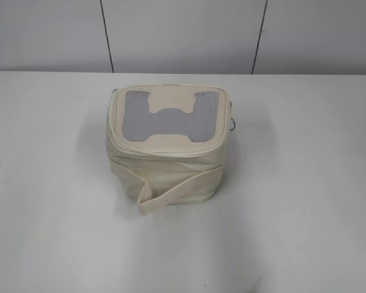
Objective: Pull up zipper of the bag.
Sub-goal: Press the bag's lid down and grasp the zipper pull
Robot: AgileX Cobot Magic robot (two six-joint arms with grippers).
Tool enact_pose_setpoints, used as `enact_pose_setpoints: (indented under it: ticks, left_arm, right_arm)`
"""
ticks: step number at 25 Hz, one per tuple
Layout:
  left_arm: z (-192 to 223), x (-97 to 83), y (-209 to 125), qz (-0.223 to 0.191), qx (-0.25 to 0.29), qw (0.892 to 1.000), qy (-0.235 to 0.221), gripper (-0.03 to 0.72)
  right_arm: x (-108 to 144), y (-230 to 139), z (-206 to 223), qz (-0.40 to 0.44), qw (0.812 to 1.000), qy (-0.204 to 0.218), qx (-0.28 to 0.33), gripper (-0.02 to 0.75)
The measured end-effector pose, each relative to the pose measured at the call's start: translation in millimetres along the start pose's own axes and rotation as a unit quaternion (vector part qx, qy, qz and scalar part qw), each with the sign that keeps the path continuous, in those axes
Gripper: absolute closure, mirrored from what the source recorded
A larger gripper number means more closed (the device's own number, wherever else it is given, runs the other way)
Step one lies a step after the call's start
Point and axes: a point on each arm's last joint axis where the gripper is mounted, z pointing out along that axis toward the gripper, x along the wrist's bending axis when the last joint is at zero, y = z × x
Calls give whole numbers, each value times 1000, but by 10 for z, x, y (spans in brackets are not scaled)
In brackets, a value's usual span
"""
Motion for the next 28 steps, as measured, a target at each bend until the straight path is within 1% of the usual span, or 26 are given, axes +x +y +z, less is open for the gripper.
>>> enact_pose_setpoints:
  ticks: [1, 2, 3, 4, 5, 6, 7, 8, 9, 11, 13, 15, 17, 21, 23, 26, 28]
  left_arm:
    - [157, 15, 49, -1, 10, 1000, -5, 418]
    - [316, 25, 76, -8, 25, 1000, -15, 408]
    - [450, 31, 95, -18, 35, 999, -25, 397]
    - [613, 47, 96, -19, 56, 998, -34, 389]
    - [801, 76, 64, -16, 88, 995, -41, 382]
    - [904, 77, 51, -13, 101, 993, -54, 376]
    - [1012, 77, 39, -21, 114, 991, -67, 372]
    - [1112, 80, 32, -15, 123, 989, -79, 370]
    - [1208, 80, 25, -15, 128, 987, -92, 368]
    - [1372, 80, 28, -13, 130, 985, -115, 366]
    - [1526, 96, 17, -4, 130, 983, -131, 364]
    - [1667, 115, -29, -6, 138, 980, -145, 348]
    - [1784, 142, -72, -4, 136, 979, -152, 323]
    - [2007, 196, -143, -21, 132, 978, -160, 299]
    - [2101, 216, -206, -12, 139, 975, -170, 297]
    - [2197, 246, -309, 0, 154, 971, -180, 295]
    - [2236, 261, -356, 11, 161, 970, -184, 294]
  right_arm:
    - [-48, 82, 120, -1, 1000, 12, 11, 308]
    - [-135, 134, 316, 8, 999, 25, 40, 308]
    - [-196, 223, 463, 7, 998, 40, 56, 308]
    - [-241, 331, 582, 3, 996, 54, 67, 308]
    - [-296, 407, 742, 5, 994, 72, 87, 308]
    - [-340, 528, 904, 2, 991, 91, 100, 308]
    - [-372, 650, 1076, -5, 988, 111, 112, 308]
    - [-377, 797, 1218, -16, 985, 128, 114, 308]
    - [-368, 871, 1412, -24, 980, 150, 129, 308]
    - [-276, 1091, 1761, -68, 970, 186, 141, 308]
    - [-170, 1163, 2162, -105, 955, 221, 168, 308]
    - [-44, 1226, 2506, -137, 941, 249, 185, 308]
    - [43, 1161, 2866, -151, 926, 275, 212, 308]
    - [142, 1040, 3401, -174, 903, 312, 239, 308]
    - [173, 997, 3596, -183, 897, 322, 241, 308]
    - [234, 971, 3820, -185, 898, 325, 232, 308]
    - [275, 960, 3897, -187, 898, 327, 226, 308]
